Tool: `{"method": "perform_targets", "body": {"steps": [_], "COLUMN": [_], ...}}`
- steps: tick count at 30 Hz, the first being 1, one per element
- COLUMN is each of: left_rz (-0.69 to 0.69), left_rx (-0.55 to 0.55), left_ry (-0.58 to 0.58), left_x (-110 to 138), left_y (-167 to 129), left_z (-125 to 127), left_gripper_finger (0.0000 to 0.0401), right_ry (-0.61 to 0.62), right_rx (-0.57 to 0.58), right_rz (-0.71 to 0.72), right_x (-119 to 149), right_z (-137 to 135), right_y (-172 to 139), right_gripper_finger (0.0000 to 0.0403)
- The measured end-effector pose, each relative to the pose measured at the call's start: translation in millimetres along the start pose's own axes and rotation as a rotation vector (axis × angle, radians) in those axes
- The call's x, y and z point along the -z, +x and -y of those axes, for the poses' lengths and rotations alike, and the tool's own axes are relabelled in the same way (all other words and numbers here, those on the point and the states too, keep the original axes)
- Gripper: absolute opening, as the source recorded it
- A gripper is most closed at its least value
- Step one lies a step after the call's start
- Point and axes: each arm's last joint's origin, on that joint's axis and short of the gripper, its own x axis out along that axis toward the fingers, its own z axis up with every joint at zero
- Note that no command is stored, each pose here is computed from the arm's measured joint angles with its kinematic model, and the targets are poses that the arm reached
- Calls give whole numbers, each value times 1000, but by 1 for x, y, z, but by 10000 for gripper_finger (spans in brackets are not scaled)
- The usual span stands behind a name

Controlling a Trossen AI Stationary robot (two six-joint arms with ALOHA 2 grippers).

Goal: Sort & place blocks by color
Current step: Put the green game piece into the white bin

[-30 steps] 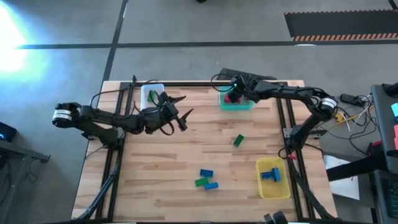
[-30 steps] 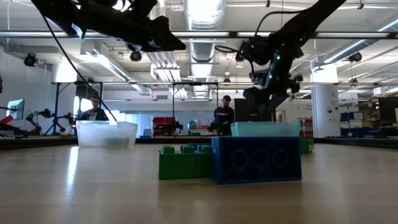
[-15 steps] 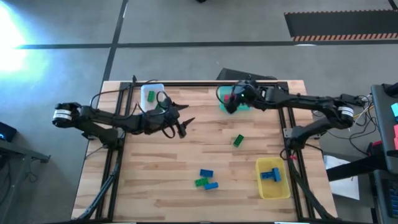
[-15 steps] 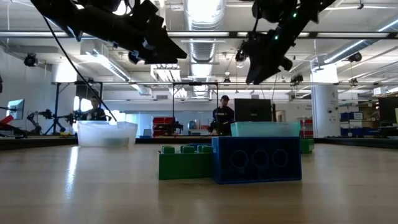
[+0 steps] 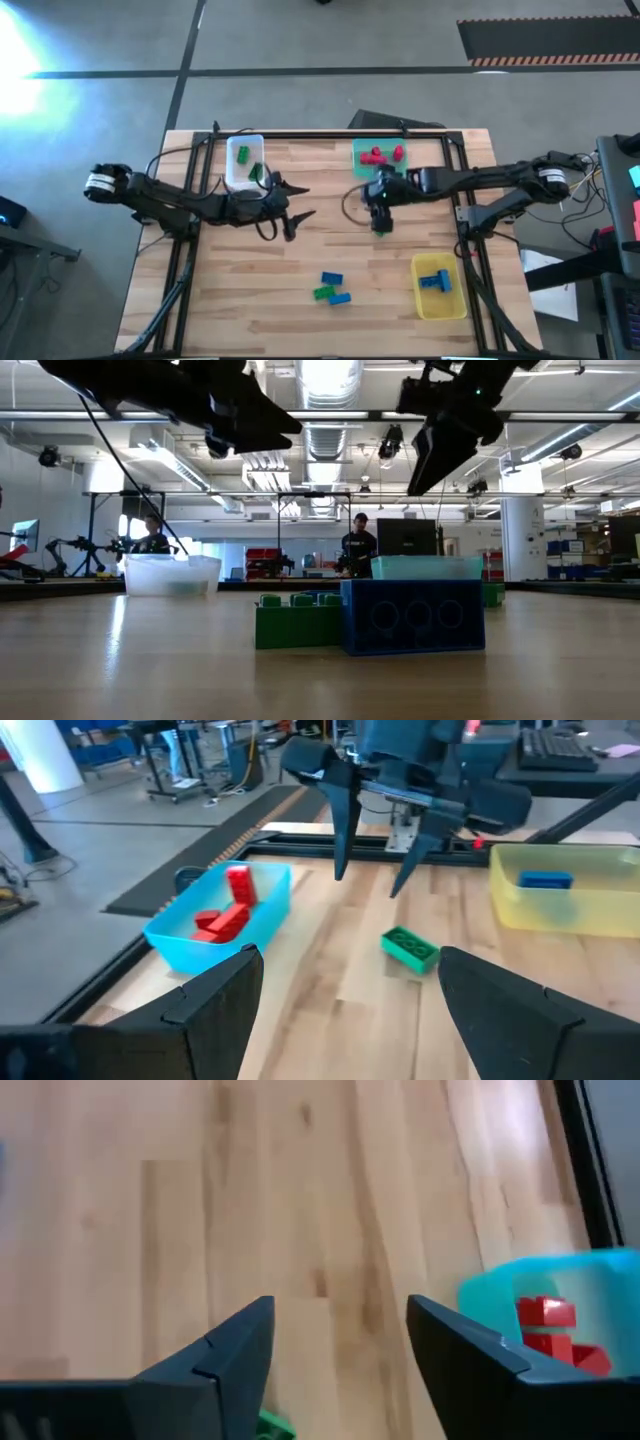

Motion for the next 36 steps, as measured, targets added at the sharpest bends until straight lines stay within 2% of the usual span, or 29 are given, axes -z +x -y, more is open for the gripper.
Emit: {"method": "perform_targets", "body": {"steps": [7, 13, 17, 25, 33, 36], "left_rz": [2, 2, 3, 2, 3, 3], "left_rx": [38, 47, 47, 48, 48, 48], "left_ry": [6, 8, 8, 16, 30, 35], "left_x": [0, 0, 0, 0, 0, 0], "left_y": [-4, -5, -5, -5, -5, -5], "left_z": [10, 12, 12, 12, 12, 12], "left_gripper_finger": [283, 283, 283, 283, 283, 283], "right_ry": [-168, -307, -413, -586, -646, -655], "right_rx": [-46, -95, -134, -204, -249, -302], "right_rz": [-77, -344, -472, -575, -618, -623], "right_x": [-11, -8, -3, 7, 11, 13], "right_z": [-19, -25, -28, -34, -38, -39], "right_y": [-3, 9, 25, 56, 70, 72], "right_gripper_finger": [244, 236, 233, 233, 233, 233]}}
